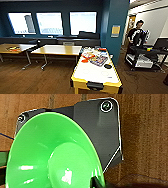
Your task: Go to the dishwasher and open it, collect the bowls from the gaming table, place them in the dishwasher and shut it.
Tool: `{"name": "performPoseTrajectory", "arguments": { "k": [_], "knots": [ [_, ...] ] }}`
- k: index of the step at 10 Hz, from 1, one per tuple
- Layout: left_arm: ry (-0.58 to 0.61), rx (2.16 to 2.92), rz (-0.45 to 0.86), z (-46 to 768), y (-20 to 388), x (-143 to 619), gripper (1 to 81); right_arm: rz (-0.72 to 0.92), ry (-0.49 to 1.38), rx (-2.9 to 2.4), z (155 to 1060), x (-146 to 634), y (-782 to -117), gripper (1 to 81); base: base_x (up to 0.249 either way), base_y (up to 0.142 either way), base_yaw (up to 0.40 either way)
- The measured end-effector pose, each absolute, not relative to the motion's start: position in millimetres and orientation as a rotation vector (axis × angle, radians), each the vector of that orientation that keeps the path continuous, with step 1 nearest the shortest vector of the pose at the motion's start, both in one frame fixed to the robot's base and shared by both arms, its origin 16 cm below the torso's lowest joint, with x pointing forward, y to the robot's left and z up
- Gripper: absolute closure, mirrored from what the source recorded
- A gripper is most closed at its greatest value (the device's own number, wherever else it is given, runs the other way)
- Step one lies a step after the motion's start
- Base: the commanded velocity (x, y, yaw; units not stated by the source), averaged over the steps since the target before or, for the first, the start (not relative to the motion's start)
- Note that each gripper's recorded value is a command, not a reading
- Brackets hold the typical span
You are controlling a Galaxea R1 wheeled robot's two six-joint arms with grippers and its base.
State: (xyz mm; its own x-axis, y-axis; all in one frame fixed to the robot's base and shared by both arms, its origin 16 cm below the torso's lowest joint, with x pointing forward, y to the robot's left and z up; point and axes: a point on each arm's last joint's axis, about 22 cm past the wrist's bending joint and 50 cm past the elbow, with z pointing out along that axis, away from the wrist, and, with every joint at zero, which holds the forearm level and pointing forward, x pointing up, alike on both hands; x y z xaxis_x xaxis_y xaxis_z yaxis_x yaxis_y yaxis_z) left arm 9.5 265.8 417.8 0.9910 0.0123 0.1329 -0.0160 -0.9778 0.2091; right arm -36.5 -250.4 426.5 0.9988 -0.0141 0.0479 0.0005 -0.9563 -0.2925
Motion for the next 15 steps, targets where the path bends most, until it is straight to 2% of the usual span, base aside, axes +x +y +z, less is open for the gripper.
{"name": "performPoseTrajectory", "arguments": {
  "k": [6, 12, 15],
  "knots": [
    [-0.008, 2.913, 0.197, 418, 262, 9, 81.1, -0.068, 0.01, -2.848, 425, -38, -250, 81.1, 0.0, 0.0, -0.023],
    [-0.016, 2.913, 0.171, 418, 261, -3, 81.1, -0.09, 0.006, -2.851, 425, -33, -251, 81.1, 0.0, 0.0, -0.339],
    [-0.019, 2.904, 0.211, 419, 258, 15, 81.1, -0.056, -0.002, -2.847, 425, -49, -247, 81.1, 0.0, 0.0, -0.39]
  ]
}}
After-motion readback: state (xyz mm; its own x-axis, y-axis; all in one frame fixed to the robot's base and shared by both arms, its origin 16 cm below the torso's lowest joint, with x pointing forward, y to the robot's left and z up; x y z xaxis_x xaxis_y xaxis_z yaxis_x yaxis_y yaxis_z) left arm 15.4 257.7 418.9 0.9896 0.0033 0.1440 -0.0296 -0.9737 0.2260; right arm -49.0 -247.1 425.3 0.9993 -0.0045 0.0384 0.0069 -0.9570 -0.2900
